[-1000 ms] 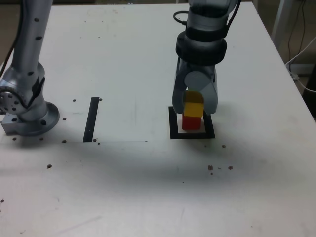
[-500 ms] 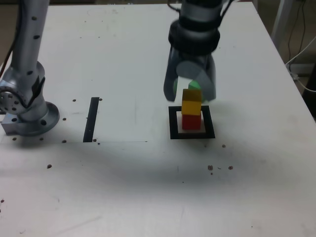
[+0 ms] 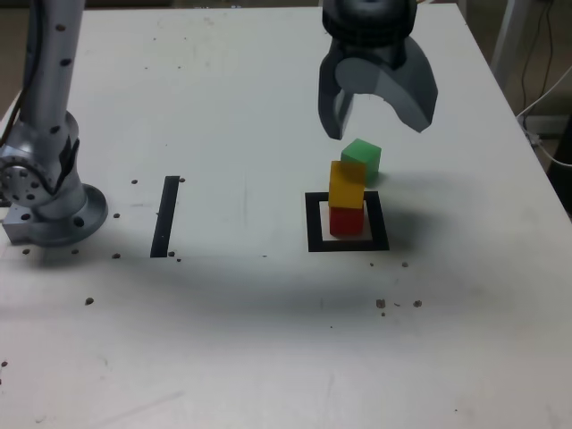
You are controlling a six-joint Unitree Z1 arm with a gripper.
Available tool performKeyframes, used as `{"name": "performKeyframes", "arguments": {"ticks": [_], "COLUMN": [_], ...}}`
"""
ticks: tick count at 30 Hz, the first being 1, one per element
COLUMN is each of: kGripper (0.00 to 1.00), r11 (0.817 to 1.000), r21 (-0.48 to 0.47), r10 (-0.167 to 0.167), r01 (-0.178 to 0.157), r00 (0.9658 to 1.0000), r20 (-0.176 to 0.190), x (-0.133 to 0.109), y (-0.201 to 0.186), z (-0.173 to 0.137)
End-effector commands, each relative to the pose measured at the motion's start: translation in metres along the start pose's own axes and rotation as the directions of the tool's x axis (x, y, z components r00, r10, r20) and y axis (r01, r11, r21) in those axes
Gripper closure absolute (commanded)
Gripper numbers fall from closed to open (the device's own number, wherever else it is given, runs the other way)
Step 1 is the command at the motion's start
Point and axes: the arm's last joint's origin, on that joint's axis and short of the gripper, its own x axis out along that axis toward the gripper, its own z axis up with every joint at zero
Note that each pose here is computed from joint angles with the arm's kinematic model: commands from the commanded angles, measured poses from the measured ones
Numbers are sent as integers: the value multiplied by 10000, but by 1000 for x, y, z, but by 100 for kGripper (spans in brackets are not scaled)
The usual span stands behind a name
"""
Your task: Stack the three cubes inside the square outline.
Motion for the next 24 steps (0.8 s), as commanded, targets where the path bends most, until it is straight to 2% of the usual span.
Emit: {"name": "performKeyframes", "arguments": {"ticks": [1,5,9,11,14,16,18,24], "kGripper": [0,0,0,0,0,0,1,9], "r11": [9987,9924,9840,9809,9769,9750,9741,9755], "r21": [515,1228,1756,1910,2086,2168,2204,2121], "r10": [25,-62,-190,-210,-171,-138,-153,-314], "r01": [-23,85,289,379,458,479,500,581], "r00": [10000,9998,9981,9957,9903,9876,9875,9914], "r20": [-29,-194,-583,-897,-1375,-1563,-1566,-1271], "x": [6,13,24,32,44,51,57,71], "y": [8,19,28,33,36,38,38,38], "z": [-1,-6,-12,-15,-16,-15,-13,-3]}}
